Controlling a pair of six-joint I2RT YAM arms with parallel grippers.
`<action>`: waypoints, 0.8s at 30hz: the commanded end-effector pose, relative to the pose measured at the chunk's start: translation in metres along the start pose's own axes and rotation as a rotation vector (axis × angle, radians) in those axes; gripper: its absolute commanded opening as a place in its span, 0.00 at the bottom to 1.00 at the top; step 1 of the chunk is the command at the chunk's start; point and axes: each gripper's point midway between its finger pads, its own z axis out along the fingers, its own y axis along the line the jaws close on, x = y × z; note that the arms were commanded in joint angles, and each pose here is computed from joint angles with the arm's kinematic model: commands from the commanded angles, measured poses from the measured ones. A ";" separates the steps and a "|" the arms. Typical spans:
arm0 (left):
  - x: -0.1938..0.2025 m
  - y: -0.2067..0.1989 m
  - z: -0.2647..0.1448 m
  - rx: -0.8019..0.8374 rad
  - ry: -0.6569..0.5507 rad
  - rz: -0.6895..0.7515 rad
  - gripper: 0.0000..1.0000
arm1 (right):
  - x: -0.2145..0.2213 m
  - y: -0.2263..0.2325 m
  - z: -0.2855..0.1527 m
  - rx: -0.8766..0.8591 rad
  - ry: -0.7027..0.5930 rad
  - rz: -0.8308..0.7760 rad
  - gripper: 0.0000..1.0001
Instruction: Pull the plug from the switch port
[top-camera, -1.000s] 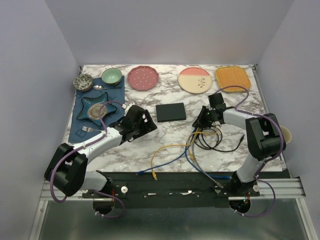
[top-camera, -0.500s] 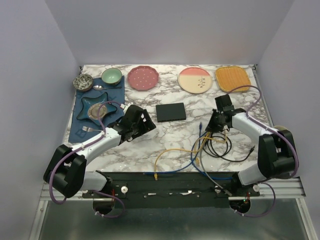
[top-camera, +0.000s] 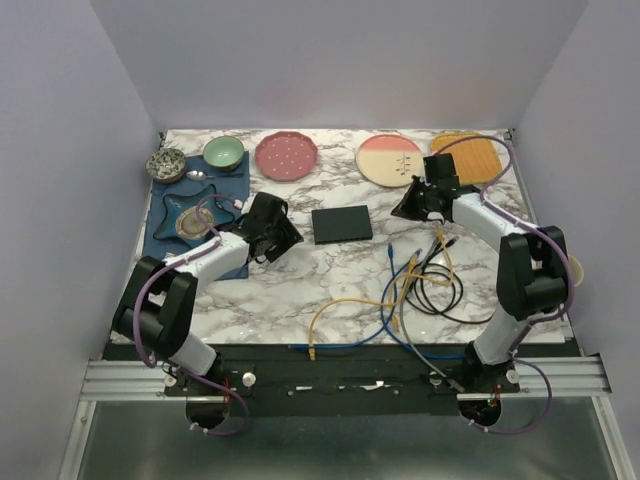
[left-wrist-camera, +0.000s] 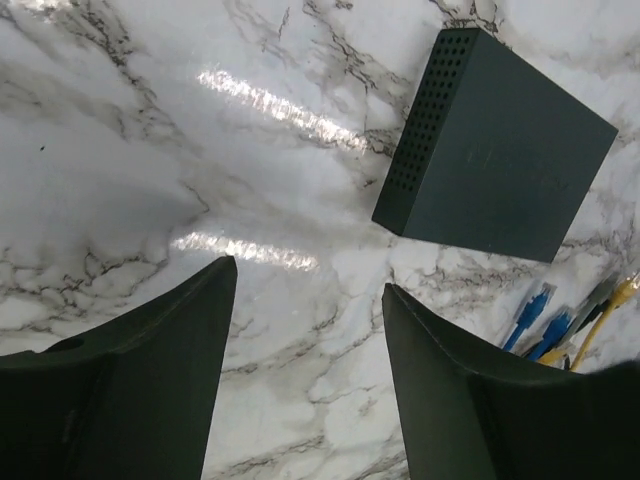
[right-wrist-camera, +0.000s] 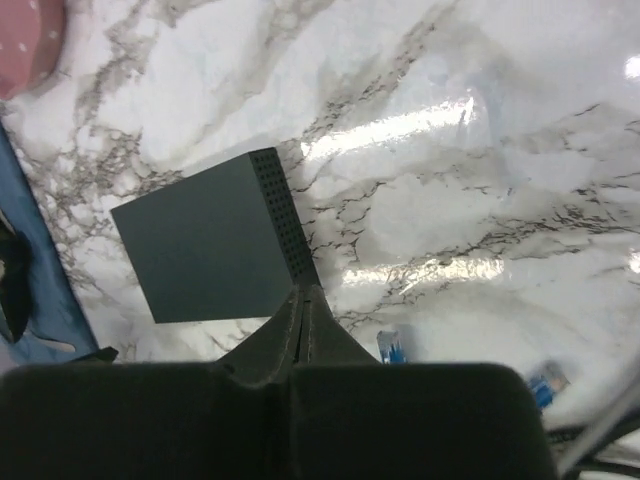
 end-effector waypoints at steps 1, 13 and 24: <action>0.005 -0.023 0.024 0.049 0.087 -0.042 0.59 | 0.006 0.015 0.029 -0.085 0.065 0.044 0.01; 0.012 -0.027 0.071 0.000 0.157 -0.085 0.21 | 0.036 0.018 0.091 -0.072 0.197 0.040 0.01; 0.011 -0.024 0.076 0.002 0.178 -0.065 0.20 | 0.089 0.059 0.102 -0.125 0.295 -0.097 0.01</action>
